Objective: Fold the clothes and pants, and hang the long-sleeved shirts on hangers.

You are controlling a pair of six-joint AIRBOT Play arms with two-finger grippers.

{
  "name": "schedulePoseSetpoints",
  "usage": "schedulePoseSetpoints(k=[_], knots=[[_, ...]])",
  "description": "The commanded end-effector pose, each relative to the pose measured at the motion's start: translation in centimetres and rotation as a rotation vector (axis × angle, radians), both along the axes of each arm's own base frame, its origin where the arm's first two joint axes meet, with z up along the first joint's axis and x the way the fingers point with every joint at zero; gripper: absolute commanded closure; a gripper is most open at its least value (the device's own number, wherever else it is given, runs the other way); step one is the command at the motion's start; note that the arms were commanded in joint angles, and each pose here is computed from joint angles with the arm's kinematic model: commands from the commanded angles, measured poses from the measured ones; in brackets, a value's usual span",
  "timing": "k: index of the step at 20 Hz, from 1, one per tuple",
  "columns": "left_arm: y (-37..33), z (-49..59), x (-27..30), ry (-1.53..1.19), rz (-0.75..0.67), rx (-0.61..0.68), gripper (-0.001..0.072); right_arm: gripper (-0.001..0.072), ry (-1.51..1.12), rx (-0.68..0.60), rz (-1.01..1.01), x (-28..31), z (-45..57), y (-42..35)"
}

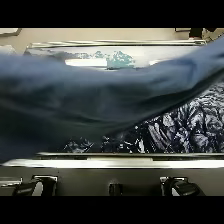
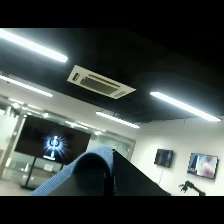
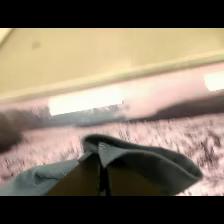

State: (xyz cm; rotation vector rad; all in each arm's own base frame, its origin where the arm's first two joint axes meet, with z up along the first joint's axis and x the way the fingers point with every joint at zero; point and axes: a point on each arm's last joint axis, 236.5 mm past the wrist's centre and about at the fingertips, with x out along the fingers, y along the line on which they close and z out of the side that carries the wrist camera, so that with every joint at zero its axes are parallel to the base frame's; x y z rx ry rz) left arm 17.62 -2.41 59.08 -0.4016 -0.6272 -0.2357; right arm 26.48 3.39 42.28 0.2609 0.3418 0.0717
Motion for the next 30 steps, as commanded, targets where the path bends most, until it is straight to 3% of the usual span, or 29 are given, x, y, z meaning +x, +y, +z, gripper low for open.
schedulePoseSetpoints(k=[1,4,8,12,17,18,19,20,22,25,27,30], knots=[[0.2,-4.2,7.3,0.191,-0.021,0.038,0.0684,0.0672,0.435,-0.08,-0.003,-0.3,-10.0,-0.2],[1.9,-12.6,20.3,0.45,-0.055,0.002,0.0685,0.0671,0.811,-0.152,0.009,2.3,-21.4,0.3],[-3.0,-28.2,33.4,0.788,-0.193,0.049,0.0684,0.0671,1.0,-0.166,0.003,7.6,-35.8,1.3],[-11.8,-41.1,36.1,1.071,-0.397,0.123,0.0684,0.067,1.23,-0.119,-0.011,7.4,-44.3,2.7],[-19.0,-50.7,32.4,1.376,-0.625,0.169,0.0677,0.067,1.319,-0.091,0.018,6.9,-47.1,3.8],[-19.7,-51.7,31.6,1.415,-0.655,0.179,0.0534,0.067,1.316,-0.093,0.023,7.0,-47.1,3.8],[-20.0,-52.2,30.6,1.455,-0.683,0.184,0.009,0.067,1.321,-0.096,0.026,6.8,-47.1,3.8],[-19.4,-52.5,29.4,1.512,-0.708,0.192,-0.0004,0.067,1.332,-0.102,0.033,6.6,-47.1,3.7],[-14.6,-52.7,27.1,1.669,-0.683,0.225,-0.0001,0.067,1.347,-0.123,0.061,6.1,-47.0,3.7],[-3.3,-53.2,20.6,1.963,-0.532,0.249,0.0,0.067,1.355,-0.139,0.085,5.8,-47.0,3.6],[0.9,-54.2,15.7,2.071,-0.479,0.162,0.0001,0.067,1.351,-0.143,0.092,5.9,-47.0,3.7],[1.4,-59.0,10.4,2.096,-0.45,-0.063,0.0002,0.067,1.354,-0.124,0.102,5.8,-46.9,4.1]])
